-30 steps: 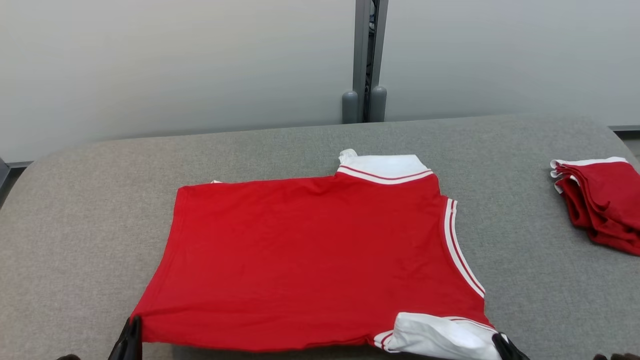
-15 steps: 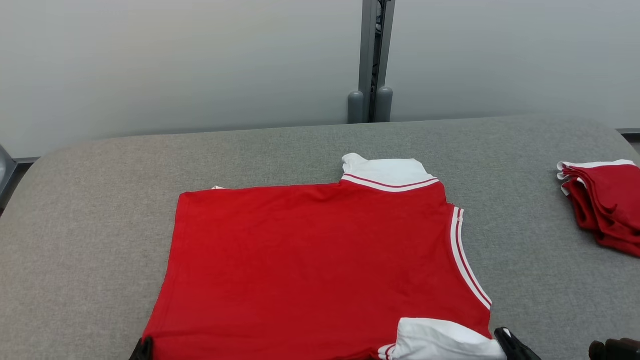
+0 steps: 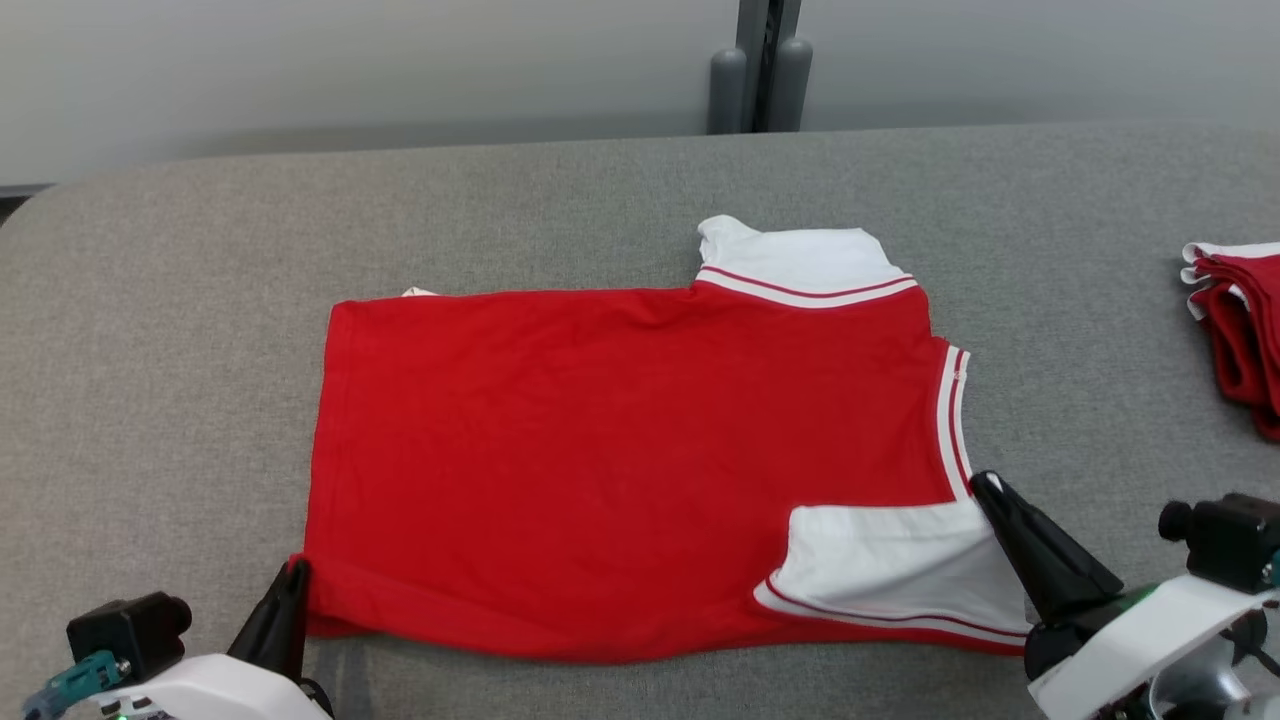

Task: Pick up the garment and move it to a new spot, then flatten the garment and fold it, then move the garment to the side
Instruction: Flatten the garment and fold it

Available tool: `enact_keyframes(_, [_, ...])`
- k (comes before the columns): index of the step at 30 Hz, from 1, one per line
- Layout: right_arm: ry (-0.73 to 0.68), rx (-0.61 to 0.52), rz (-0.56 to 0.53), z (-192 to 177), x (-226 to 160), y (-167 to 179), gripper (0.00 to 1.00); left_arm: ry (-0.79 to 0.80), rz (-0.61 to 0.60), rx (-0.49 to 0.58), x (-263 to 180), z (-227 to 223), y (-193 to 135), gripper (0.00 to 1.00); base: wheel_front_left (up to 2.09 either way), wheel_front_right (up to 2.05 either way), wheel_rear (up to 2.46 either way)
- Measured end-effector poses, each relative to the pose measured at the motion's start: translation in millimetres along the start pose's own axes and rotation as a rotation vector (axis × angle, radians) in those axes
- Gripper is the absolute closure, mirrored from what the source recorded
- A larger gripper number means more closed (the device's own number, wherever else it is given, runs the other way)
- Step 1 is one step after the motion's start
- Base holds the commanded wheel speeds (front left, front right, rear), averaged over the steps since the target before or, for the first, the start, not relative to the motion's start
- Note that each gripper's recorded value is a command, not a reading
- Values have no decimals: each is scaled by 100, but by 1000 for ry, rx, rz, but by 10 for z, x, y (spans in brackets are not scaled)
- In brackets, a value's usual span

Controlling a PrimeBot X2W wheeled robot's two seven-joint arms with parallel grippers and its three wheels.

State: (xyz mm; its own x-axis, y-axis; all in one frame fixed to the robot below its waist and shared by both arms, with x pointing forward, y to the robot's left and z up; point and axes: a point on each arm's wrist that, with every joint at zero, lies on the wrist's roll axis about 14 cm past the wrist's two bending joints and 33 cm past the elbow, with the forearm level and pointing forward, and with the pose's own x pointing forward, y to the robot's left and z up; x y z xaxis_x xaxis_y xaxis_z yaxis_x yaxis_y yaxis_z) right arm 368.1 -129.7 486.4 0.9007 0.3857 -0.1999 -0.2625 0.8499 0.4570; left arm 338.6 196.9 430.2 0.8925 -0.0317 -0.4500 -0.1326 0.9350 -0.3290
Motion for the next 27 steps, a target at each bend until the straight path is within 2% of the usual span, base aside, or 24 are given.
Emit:
enact_keyframes(13, [-76, -35, 91, 93, 545, -45, 100, 38, 25, -51, 357, -36, 103, 100, 0, 0, 0])
enact_keyframes(19, [-53, -23, 79, -28, 683, -183, 100, 62, 41, -67, 427, -125, 153, 100, 0, 0, 0])
enact_keyframes(20, [-40, -18, 75, -66, 709, -205, 100, 66, 44, -70, 440, -142, 158, 97, 0, 0, 0])
enact_keyframes(21, [-30, -15, 71, -106, 726, -226, 100, 70, 44, -75, 449, -164, 156, 60, 0, 0, 0])
enact_keyframes(22, [-25, -13, 67, -136, 743, -242, 100, 68, 43, -82, 458, -171, 158, 0, 0, 0, 0])
enact_keyframes(24, [-22, -4, 61, -161, 754, -264, 55, 62, 45, -85, 468, -168, 158, 0, 0, 0, 0])
enact_keyframes(25, [-22, -2, 58, -183, 762, -274, 55, 52, 46, -89, 474, -160, 160, 0, 0, 0, 0])
enact_keyframes(26, [-43, -5, 43, -169, 769, -324, 0, 22, 45, -100, 471, -143, 148, 0, 0, 0, 0])
enact_keyframes(27, [-55, -21, 35, -152, 765, -355, 0, 2, 45, -98, 468, -123, 143, 0, 0, 0, 0])
